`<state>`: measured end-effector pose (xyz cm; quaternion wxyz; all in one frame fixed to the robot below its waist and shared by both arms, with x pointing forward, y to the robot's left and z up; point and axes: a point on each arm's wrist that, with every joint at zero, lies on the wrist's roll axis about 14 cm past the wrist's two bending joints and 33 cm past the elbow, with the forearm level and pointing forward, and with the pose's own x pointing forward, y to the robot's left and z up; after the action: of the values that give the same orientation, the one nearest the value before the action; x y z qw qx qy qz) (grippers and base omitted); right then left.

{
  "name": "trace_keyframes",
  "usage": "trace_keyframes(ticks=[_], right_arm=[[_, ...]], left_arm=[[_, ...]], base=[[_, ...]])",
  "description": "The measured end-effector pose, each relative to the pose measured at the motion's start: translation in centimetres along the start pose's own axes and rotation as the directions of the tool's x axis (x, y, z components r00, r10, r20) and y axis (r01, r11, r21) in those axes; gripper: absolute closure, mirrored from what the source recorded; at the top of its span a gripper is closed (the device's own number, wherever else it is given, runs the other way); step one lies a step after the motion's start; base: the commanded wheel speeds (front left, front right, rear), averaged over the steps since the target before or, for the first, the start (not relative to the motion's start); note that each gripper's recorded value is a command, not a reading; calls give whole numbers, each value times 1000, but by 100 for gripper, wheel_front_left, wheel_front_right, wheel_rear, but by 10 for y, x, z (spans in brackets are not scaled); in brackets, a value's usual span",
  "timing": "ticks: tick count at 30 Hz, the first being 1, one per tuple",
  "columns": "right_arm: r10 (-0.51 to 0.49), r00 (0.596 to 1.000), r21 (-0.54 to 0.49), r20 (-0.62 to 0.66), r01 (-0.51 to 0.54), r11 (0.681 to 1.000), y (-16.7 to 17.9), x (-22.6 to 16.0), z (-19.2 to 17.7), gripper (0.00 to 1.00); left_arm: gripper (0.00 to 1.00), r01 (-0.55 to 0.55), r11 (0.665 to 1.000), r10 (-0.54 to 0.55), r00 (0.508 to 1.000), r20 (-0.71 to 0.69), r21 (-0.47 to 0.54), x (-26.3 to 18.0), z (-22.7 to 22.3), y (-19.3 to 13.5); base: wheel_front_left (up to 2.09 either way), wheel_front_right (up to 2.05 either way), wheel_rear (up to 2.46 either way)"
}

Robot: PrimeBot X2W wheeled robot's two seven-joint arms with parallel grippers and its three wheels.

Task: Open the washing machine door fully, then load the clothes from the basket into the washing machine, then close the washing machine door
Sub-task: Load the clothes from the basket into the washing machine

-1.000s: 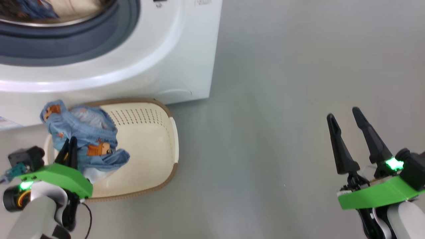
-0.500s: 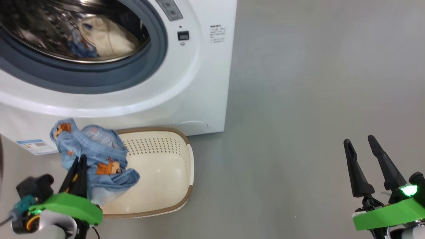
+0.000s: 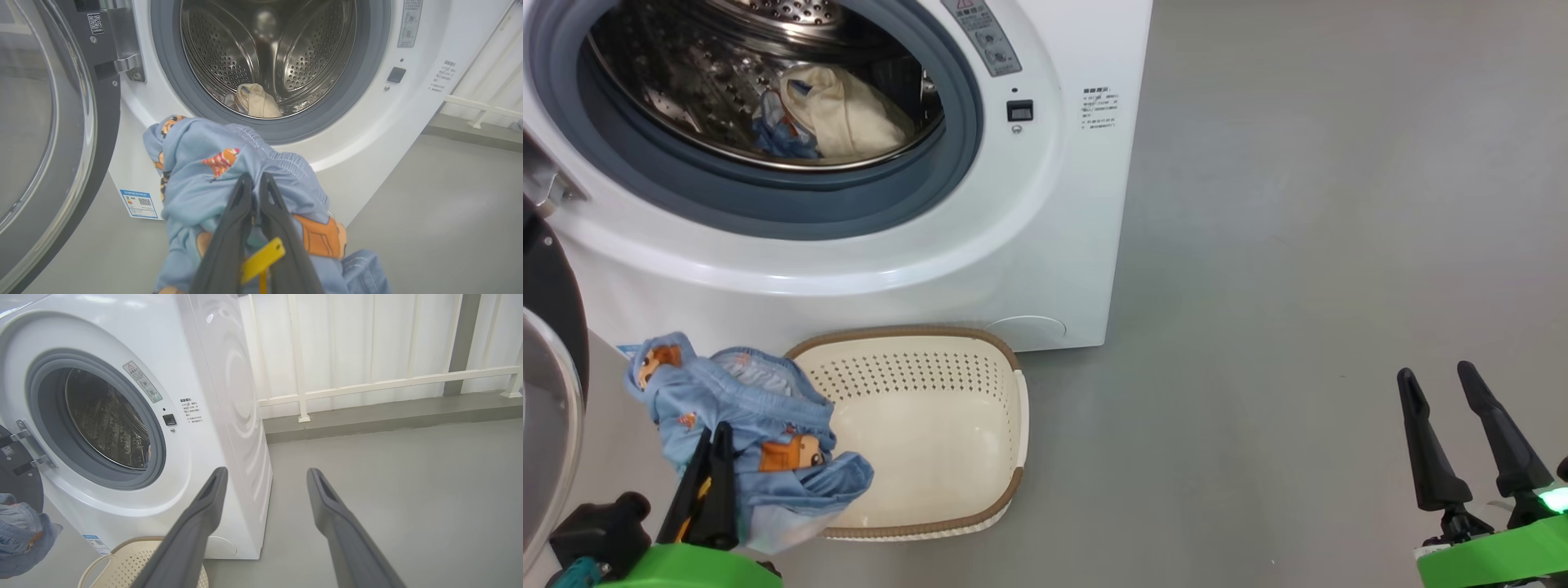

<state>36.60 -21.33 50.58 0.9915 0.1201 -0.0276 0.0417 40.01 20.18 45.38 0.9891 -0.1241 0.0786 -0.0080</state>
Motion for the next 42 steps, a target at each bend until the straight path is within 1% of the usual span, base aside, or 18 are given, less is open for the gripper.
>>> trace_keyframes(ticks=[7, 17, 21, 22, 28, 34, 41, 42], right_arm=[[-1, 1000, 2, -10, 1, 1000, -1, 4, -4, 0], [-10, 999, 17, -43, 11, 1000, -1, 11, -18, 0], [-15, 999, 32, -48, 17, 999, -1, 22, -24, 0], [-15, 999, 32, -48, 17, 999, -1, 22, -24, 0], [-15, 998, 54, -59, 18, 998, 3, 34, -34, 0], [-28, 997, 57, -72, 32, 998, -1, 42, -42, 0], [-43, 995, 64, -93, 49, 997, -3, 43, -50, 0], [-51, 993, 66, -102, 58, 996, -4, 43, -54, 0]], left_arm=[[100, -9, 1000, 9, 1000, 5, 2, -6, 7, -1], [100, -14, 1000, 15, 999, -34, 12, 6, 1, 2], [100, 12, 999, -12, 1000, -1, 33, 36, 17, -1], [100, 12, 999, -12, 1000, -1, 33, 36, 17, -1], [100, 47, 997, -48, 999, 16, 67, 78, 32, -5], [100, 77, 994, -81, 996, 48, 79, 126, 51, -18], [100, 102, 991, -105, 994, 34, 86, 175, 54, -28], [100, 99, 991, -102, 994, 29, 94, 190, 55, -27]], base=[[0, 0, 0], [0, 0, 0], [0, 0, 0], [0, 0, 0], [0, 0, 0], [0, 0, 0], [0, 0, 0], [0, 0, 0]])
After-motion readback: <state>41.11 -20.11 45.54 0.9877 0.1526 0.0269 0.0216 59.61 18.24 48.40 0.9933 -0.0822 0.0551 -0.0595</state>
